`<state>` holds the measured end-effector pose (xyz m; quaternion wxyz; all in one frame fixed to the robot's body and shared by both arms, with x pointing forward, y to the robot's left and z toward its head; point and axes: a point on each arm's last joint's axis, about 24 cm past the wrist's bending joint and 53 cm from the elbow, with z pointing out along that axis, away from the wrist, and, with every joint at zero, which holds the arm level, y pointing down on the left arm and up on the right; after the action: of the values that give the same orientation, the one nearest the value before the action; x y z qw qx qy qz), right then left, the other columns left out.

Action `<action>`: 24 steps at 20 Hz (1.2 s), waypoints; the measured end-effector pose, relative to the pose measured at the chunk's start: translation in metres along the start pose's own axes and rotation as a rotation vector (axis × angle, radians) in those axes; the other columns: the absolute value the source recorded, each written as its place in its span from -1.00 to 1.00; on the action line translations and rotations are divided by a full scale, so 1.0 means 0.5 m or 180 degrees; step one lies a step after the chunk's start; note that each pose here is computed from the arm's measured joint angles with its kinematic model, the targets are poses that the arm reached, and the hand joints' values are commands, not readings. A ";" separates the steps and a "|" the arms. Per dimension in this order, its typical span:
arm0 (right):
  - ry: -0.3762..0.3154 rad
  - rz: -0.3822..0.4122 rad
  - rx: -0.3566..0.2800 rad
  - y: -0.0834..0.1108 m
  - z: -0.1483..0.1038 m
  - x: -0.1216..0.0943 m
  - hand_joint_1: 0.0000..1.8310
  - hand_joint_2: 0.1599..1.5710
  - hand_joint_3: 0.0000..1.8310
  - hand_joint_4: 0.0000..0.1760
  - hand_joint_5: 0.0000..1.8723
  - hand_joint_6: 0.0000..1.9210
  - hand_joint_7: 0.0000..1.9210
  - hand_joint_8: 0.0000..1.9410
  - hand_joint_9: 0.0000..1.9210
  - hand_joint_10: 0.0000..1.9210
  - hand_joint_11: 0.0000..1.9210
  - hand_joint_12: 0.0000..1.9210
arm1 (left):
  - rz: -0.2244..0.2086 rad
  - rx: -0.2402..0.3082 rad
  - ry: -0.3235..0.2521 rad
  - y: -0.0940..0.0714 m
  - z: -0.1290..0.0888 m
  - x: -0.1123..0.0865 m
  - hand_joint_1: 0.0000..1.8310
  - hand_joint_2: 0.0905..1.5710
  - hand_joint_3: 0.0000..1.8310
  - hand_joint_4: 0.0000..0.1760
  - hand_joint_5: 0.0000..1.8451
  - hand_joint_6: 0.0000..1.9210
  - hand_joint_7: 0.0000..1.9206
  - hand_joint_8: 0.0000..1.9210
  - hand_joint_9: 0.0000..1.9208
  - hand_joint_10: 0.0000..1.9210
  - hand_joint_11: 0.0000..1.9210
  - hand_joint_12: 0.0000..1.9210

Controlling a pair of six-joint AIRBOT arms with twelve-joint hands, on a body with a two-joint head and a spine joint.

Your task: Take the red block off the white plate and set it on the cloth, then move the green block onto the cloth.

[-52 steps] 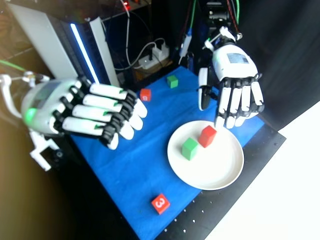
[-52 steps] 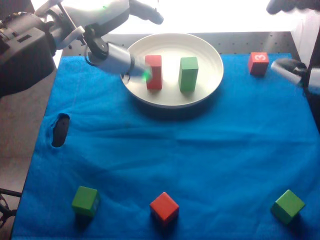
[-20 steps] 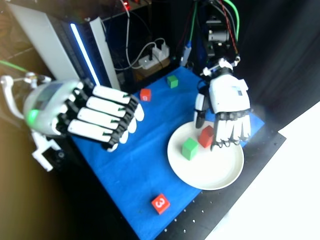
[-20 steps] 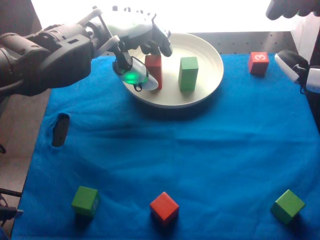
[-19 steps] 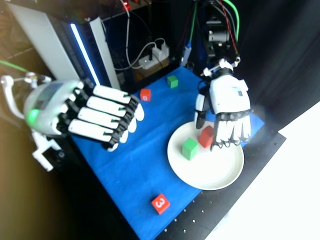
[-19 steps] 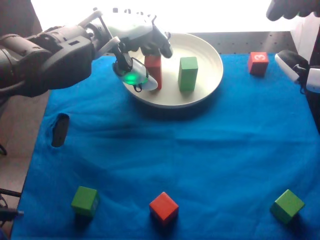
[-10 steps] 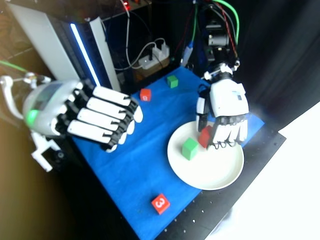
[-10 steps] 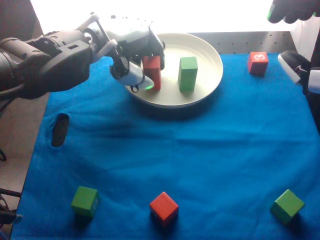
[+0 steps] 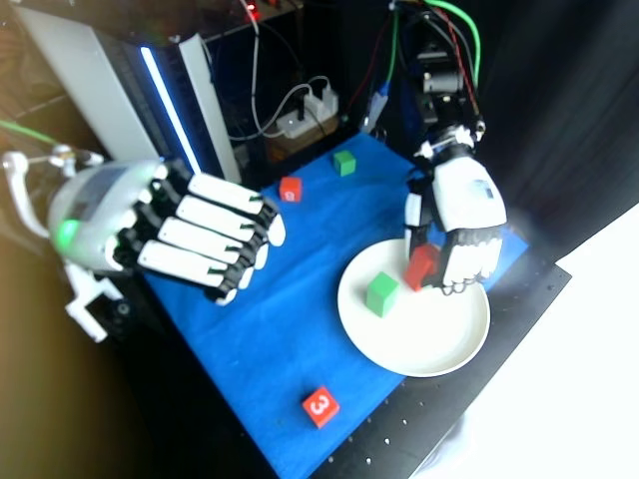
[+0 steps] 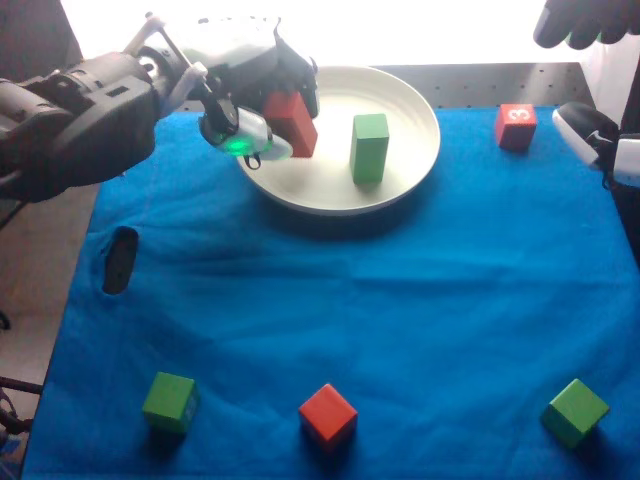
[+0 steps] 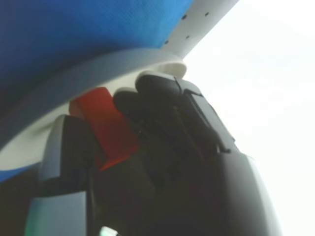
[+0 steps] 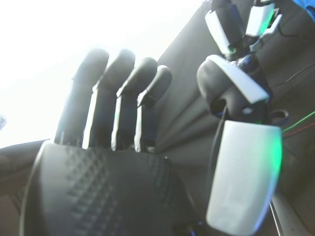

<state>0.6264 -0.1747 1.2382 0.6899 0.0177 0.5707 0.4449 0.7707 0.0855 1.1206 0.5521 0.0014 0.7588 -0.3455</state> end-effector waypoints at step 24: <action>0.0001 0.0065 0.0029 0.004 -0.002 0.006 0.25 -0.16 -0.23 -1.00 -0.45 0.33 -0.39 0.46 -0.40 0.69 -0.37 0.97 | -0.0105 0.0661 -0.0462 -0.063 -0.290 -0.044 0.35 0.48 -1.00 -1.00 -0.13 0.16 -0.07 0.34 -0.18 0.35 -0.41 0.74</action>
<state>0.6242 -0.1722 1.2367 0.6851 0.0266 0.5727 0.4494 0.6459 0.1459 1.1776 0.5968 0.0211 0.6769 -0.4303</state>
